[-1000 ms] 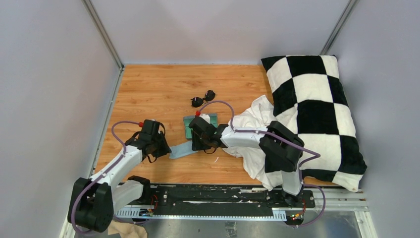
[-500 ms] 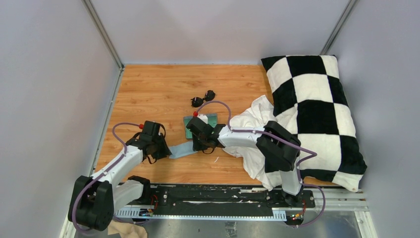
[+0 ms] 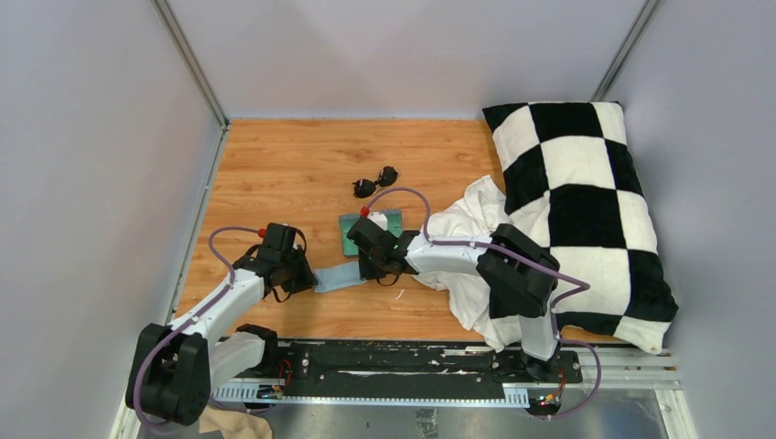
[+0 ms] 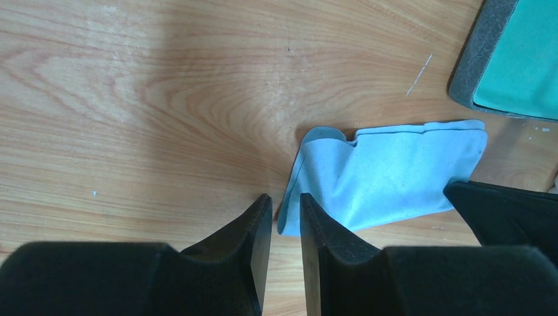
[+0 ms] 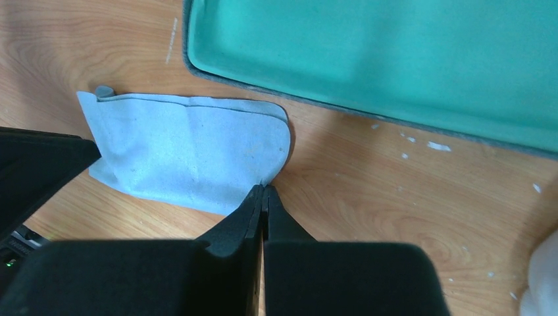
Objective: Organize the sunglasses
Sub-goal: Pick up the glasses cleaning cloth from the center of the board.
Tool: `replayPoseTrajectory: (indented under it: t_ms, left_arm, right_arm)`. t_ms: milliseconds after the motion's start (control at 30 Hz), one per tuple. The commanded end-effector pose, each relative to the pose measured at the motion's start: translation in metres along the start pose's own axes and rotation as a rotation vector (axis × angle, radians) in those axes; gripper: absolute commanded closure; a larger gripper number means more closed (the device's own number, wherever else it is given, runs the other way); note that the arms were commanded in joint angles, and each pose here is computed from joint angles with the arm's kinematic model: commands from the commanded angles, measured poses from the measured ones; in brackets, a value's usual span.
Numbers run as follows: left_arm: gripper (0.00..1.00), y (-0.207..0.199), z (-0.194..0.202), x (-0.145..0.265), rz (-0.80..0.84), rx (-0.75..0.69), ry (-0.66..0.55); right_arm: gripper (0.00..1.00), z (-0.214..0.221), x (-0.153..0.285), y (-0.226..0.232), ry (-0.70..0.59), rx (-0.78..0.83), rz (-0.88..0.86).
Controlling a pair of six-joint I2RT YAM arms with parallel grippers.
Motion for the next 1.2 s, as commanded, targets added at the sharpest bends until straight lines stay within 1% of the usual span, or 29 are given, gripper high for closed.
replayPoseTrajectory:
  t_ms: [0,300,333,367,400,433,500,567,700,833,967,1167]
  left_arm:
    - [0.70,0.004,0.002,0.004,-0.022,0.000,0.015]
    - [0.70,-0.004,-0.003,0.009,0.015,-0.002,0.006]
    - [0.68,-0.006,-0.003,0.010,0.024,0.000,0.003]
    - [0.66,-0.007,-0.004,0.011,0.030,0.001,0.000]
    - [0.62,-0.008,-0.004,0.012,0.034,0.007,-0.003]
    - [0.60,-0.008,-0.003,0.012,0.037,0.010,-0.004]
    - [0.57,-0.008,-0.003,0.012,0.041,0.020,-0.012]
    - [0.57,-0.010,-0.003,0.011,0.053,0.029,-0.018]
    - [0.58,-0.011,0.000,0.003,0.063,0.052,-0.010]
    - [0.62,-0.011,0.002,-0.006,0.060,0.065,0.007]
    - [0.66,-0.006,0.002,-0.010,0.024,0.056,0.012]
    - [0.70,-0.007,0.009,-0.017,0.038,0.061,0.045]
  right_arm:
    - [1.00,0.016,0.006,-0.031,0.007,-0.001,0.104]
    - [1.00,0.019,0.008,-0.033,0.008,-0.018,0.104]
    - [0.97,0.018,0.009,-0.031,0.007,-0.017,0.101]
    - [0.90,0.017,0.009,-0.031,0.004,-0.016,0.099]
    - [0.80,0.015,0.010,-0.030,-0.002,-0.016,0.099]
    - [0.72,0.013,0.011,-0.031,-0.014,-0.017,0.100]
    - [0.64,0.009,0.015,-0.031,-0.035,-0.013,0.102]
    - [0.60,0.004,0.019,-0.031,-0.053,-0.014,0.106]
    - [0.59,-0.002,0.024,-0.034,-0.075,-0.017,0.111]
    - [0.59,-0.005,0.027,-0.038,-0.086,-0.026,0.115]
    - [0.60,-0.006,0.027,-0.040,-0.084,-0.031,0.118]
    - [0.60,-0.006,0.020,-0.037,-0.076,-0.026,0.117]
Point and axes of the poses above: each gripper's point midway between its finger pads, its own x axis back along the fingers, its own y axis along the line the jaws close on, z = x × y, the point moved 1 cm from there along x, back along the fingers, and after that the axes turned 13 degrees about -x, right-handed, at the moved point
